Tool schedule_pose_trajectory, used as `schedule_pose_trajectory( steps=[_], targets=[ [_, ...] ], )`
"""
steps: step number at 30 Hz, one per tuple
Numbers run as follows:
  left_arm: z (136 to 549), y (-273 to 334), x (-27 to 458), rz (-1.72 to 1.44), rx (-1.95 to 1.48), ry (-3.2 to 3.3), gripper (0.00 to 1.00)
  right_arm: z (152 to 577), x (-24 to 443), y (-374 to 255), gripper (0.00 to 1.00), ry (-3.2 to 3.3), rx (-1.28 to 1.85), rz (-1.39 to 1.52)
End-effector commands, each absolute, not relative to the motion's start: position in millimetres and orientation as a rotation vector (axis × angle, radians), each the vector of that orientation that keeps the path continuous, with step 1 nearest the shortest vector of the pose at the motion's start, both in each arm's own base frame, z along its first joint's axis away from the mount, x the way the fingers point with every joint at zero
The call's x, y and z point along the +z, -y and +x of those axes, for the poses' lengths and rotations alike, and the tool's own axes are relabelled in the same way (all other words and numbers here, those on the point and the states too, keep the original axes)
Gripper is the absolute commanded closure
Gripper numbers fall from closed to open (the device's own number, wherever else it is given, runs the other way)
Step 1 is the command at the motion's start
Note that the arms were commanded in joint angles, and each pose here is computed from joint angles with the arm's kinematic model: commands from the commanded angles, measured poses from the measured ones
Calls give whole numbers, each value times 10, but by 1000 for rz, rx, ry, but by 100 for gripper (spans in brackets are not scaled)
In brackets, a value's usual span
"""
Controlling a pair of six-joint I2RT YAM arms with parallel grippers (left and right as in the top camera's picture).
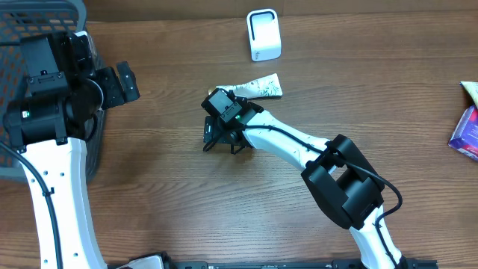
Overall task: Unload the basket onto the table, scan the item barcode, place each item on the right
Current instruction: 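Reach the right gripper to the orange tissue pack and grasp it, then lift the tissue pack and carry it toward the scanner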
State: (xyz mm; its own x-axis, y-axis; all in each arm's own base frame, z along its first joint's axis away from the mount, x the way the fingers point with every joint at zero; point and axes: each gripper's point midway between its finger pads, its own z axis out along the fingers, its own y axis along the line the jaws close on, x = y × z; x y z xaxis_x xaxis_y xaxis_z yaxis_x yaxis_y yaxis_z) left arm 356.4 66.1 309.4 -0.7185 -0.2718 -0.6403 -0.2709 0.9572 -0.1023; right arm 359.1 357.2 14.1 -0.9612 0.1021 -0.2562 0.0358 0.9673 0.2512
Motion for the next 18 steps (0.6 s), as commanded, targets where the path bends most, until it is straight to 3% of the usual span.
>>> schedule_pose_trajectory(
  steps=[1, 18],
  targets=[
    [3564, -635, 3171, -351, -12, -2391, 0, 3511, -209, -3382, 1, -2910, 209, 154],
    [3537, -633, 3146, -354, -10, -2406, 0, 3475, -435, -3419, 0, -2944, 218, 122]
  ],
)
